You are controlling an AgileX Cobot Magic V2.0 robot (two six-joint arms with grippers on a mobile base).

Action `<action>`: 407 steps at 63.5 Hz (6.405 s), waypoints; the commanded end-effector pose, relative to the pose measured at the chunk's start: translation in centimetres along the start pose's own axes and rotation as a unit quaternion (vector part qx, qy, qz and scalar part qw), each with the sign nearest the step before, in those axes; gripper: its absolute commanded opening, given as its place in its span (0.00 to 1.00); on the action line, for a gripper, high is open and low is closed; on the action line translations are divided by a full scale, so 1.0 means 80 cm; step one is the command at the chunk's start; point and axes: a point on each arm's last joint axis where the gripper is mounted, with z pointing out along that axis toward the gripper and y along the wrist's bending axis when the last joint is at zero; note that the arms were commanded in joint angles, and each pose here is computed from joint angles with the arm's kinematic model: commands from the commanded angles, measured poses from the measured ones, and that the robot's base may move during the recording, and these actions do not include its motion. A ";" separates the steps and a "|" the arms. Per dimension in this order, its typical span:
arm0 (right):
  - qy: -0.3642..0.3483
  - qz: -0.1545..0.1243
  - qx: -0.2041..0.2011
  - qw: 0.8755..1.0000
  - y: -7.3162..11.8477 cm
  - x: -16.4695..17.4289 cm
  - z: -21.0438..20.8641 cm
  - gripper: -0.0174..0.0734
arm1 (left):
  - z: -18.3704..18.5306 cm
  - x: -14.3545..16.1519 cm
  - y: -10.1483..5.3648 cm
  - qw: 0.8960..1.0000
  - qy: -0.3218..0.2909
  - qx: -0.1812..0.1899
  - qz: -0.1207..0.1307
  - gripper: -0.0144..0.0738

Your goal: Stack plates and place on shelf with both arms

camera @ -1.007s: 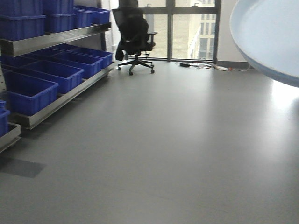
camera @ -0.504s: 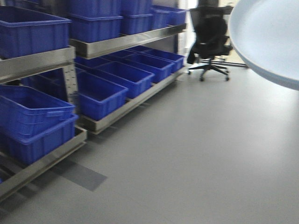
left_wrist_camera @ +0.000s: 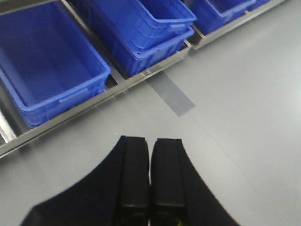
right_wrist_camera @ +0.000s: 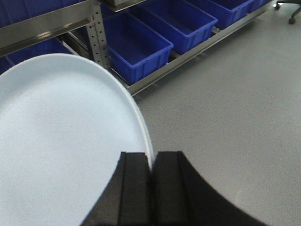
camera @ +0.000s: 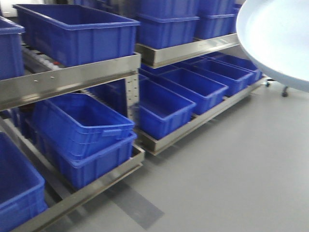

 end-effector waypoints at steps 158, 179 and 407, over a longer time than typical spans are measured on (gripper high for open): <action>-0.090 -0.005 -0.026 0.996 0.009 -0.036 0.007 0.26 | -0.005 -0.018 -0.005 0.999 -0.045 0.015 -0.003 0.27; -0.094 -0.008 -0.039 0.995 0.032 -0.130 0.109 0.26 | -0.005 -0.018 -0.005 0.999 -0.045 0.015 -0.003 0.27; -0.198 0.025 -0.020 0.980 -0.017 0.168 -0.020 0.25 | -0.005 -0.017 -0.005 0.999 -0.044 0.015 -0.003 0.27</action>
